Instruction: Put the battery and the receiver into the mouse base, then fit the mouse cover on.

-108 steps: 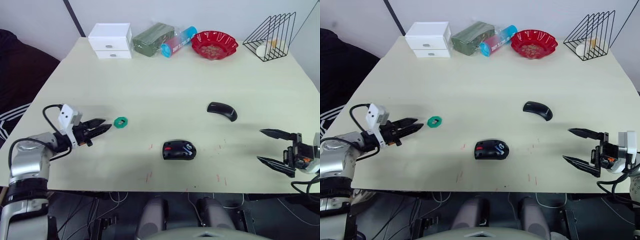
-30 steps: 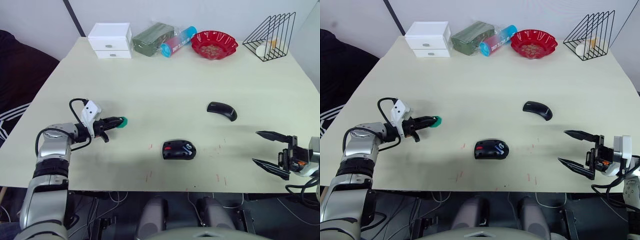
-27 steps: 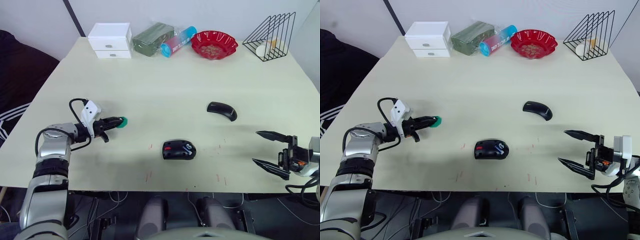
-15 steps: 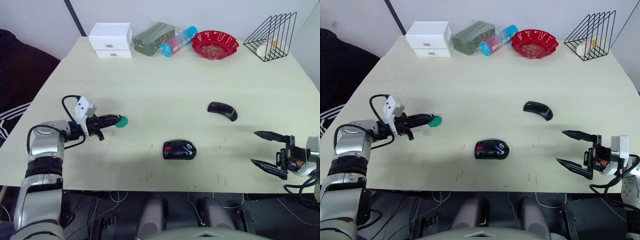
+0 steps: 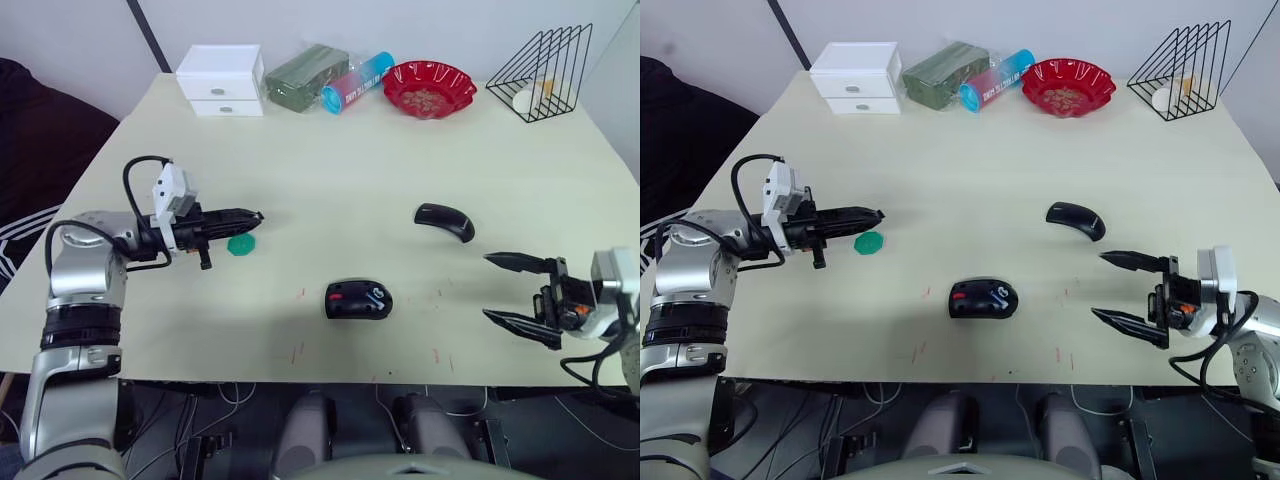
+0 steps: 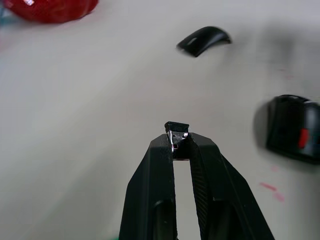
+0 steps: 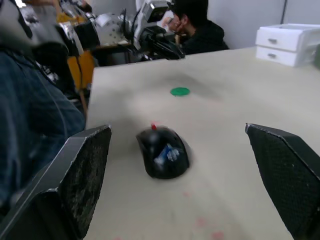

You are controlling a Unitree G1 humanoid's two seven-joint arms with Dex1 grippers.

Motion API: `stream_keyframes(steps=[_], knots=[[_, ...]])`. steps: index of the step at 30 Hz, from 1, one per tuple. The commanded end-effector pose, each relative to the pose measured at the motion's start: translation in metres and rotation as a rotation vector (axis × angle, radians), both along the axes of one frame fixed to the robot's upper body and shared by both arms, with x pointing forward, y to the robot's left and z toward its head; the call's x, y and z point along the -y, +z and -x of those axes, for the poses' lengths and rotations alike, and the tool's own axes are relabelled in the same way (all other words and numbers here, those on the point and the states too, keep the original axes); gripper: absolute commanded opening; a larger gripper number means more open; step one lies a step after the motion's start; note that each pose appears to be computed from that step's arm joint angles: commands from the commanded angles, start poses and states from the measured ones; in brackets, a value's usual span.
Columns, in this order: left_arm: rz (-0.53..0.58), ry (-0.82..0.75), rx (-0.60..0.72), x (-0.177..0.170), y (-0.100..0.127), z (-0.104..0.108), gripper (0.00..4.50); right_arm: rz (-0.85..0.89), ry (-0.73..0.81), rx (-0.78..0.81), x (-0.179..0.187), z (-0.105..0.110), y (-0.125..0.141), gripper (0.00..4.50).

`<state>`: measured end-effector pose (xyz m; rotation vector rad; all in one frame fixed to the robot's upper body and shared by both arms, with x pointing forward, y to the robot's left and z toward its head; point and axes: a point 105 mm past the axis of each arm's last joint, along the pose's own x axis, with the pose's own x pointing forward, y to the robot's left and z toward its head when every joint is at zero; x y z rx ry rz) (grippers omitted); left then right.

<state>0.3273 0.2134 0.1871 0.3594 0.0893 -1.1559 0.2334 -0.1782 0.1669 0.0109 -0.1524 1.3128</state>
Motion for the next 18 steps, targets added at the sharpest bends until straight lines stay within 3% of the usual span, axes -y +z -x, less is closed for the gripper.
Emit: stream_keyframes(steps=[1,9,18], knots=[[0.004,-0.090,0.050,0.022,0.016,0.005,0.02,-0.011,-0.013,-0.005,-0.012,-0.003,0.014,4.50],[-0.083,-0.270,0.072,0.064,0.016,0.014,0.02,0.030,-0.101,-0.148,-0.048,-0.024,0.028,4.50],[-0.144,-0.352,0.112,0.092,0.019,0.013,0.02,0.076,-0.138,-0.380,-0.073,-0.041,0.035,4.50]])
